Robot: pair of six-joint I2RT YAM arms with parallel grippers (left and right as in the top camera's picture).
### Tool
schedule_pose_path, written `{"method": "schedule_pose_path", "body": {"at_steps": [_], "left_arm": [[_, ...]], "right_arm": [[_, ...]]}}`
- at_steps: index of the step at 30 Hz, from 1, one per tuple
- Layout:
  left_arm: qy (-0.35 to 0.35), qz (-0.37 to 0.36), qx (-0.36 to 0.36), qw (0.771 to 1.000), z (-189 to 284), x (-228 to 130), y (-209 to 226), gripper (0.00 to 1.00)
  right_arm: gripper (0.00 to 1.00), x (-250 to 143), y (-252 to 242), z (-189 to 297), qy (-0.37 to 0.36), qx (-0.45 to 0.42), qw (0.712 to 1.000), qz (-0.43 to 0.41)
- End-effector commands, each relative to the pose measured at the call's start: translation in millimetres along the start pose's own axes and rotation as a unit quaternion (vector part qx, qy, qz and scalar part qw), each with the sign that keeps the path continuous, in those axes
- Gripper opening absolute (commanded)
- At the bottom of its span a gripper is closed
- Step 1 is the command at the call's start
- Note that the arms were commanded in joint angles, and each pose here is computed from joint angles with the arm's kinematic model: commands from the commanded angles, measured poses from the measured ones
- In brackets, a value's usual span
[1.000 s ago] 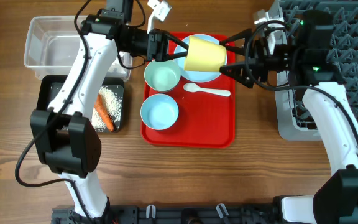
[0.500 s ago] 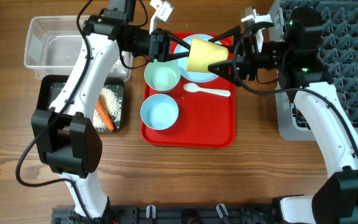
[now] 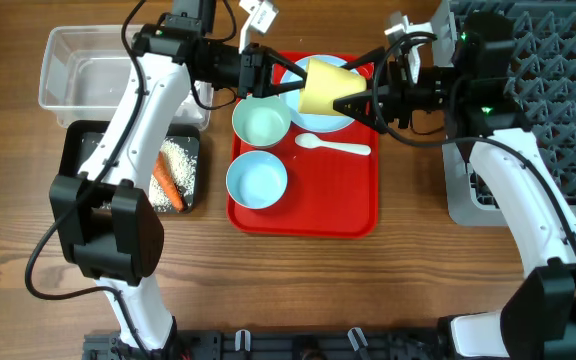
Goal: Sort waste into correct bins and load items into the dishwasher rack
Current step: 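Reach the right gripper to the held yellow cup and grasp it, then release the cup from the left gripper and pull it right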
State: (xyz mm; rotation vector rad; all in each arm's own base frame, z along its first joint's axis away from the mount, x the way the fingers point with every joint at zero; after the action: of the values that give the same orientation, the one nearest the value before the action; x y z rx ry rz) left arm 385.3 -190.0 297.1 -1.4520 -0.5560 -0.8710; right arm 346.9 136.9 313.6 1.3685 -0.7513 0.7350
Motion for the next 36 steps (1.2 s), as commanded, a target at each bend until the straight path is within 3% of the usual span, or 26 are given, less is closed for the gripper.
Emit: {"method": "schedule_pose_path", "body": {"at_steps": [1, 10, 29, 36], "left_arm": [[-0.009, -0.021, -0.027, 0.999, -2.8, 6.5, -11.6, 0.04], [-0.009, -0.026, -0.026, 0.999, -2.8, 7.2, -11.2, 0.04], [-0.005, -0.026, -0.016, 1.000, -2.9, 6.3, -9.1, 0.04], [-0.005, -0.026, -0.016, 1.000, -2.7, 6.3, -9.1, 0.10]], "right_arm": [[0.75, -3.0, -12.4, -2.7, 0.001, -0.006, 1.000, -0.010], [0.68, -2.3, -8.6, -2.6, 0.004, 0.012, 1.000, -0.003], [0.65, 3.4, -4.5, 21.0, -0.003, 0.040, 0.999, 0.004], [0.65, 3.7, -4.4, 26.3, -0.004, 0.043, 0.999, 0.008]]}}
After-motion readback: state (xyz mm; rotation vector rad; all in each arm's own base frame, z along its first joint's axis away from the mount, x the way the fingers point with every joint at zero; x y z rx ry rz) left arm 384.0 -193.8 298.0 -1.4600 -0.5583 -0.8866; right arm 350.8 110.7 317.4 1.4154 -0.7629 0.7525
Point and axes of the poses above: each gripper's point midway between its finger pads, its own z axis back along the fingers, its own y axis along the line the jaws close on, x = y × z, the point moved 7 cm from there along z, back along the fingers, and after that the axes turned 9 degrees about -z, right-handed, at the moved point
